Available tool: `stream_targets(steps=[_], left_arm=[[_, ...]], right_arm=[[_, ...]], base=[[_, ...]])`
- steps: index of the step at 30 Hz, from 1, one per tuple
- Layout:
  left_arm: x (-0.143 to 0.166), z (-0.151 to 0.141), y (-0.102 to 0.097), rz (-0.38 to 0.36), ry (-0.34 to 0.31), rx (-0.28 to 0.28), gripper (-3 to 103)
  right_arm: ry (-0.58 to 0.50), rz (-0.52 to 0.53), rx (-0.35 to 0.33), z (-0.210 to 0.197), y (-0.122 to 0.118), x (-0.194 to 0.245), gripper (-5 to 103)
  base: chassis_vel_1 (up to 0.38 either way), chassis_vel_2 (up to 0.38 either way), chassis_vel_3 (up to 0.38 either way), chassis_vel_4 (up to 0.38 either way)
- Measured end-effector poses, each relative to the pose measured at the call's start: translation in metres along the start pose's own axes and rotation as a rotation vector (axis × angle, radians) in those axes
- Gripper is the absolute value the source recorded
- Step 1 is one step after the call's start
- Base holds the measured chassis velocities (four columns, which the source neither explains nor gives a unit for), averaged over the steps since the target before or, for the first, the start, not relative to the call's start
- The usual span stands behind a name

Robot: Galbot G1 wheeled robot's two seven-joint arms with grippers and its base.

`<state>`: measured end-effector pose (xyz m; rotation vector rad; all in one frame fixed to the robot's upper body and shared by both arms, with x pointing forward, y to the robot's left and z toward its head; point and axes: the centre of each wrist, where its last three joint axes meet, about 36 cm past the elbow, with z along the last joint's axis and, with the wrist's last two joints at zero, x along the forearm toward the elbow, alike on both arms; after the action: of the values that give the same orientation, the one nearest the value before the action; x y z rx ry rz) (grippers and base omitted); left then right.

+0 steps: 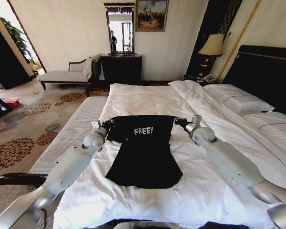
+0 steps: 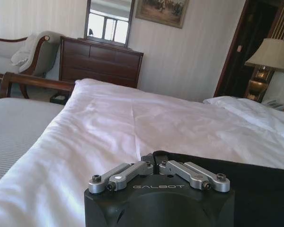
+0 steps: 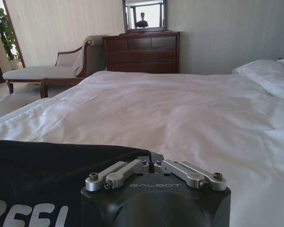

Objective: Fold the clothes on the bed.

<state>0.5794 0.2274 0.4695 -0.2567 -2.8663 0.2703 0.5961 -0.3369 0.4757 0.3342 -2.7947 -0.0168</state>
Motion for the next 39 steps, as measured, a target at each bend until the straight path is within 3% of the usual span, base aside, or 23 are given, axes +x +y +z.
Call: stream_targets(steps=[6, 9, 11, 17, 20, 24, 29, 39], left_arm=[[-0.062, 0.003, -0.014, -0.029, 0.053, 0.003, 0], [-0.078, 0.005, -0.019, -0.035, 0.070, 0.006, 0], [-0.102, 0.005, -0.028, -0.053, 0.086, 0.037, 0], [-0.131, 0.004, -0.042, -0.076, 0.119, 0.113, 0], [-0.152, 0.010, -0.051, -0.103, 0.156, 0.162, 0], [-0.167, 0.016, -0.048, -0.150, 0.186, 0.200, 0], [-0.172, 0.017, -0.041, -0.189, 0.208, 0.204, 0], [-0.170, 0.019, -0.030, -0.271, 0.224, 0.224, 0]], right_arm=[[0.049, 0.038, 0.012, 0.003, -0.013, -0.047, 0], [0.056, 0.051, 0.023, 0.001, -0.018, -0.059, 0], [0.073, 0.069, 0.022, -0.001, -0.021, -0.076, 0], [0.095, 0.098, -0.018, 0.000, -0.023, -0.099, 0], [0.107, 0.095, -0.046, 0.006, -0.010, -0.121, 0], [0.117, 0.093, -0.084, 0.007, 0.010, -0.138, 0], [0.123, 0.137, -0.128, 0.007, 0.018, -0.149, 0], [0.122, 0.228, -0.170, 0.010, 0.004, -0.148, 0]], base=[[0.000, 0.000, 0.000, 0.000], [0.000, 0.000, 0.000, 0.000], [0.000, 0.000, 0.000, 0.000], [0.000, 0.000, 0.000, 0.000], [0.000, 0.000, 0.000, 0.000], [0.000, 0.000, 0.000, 0.000], [0.000, 0.000, 0.000, 0.000], [0.000, 0.000, 0.000, 0.000]])
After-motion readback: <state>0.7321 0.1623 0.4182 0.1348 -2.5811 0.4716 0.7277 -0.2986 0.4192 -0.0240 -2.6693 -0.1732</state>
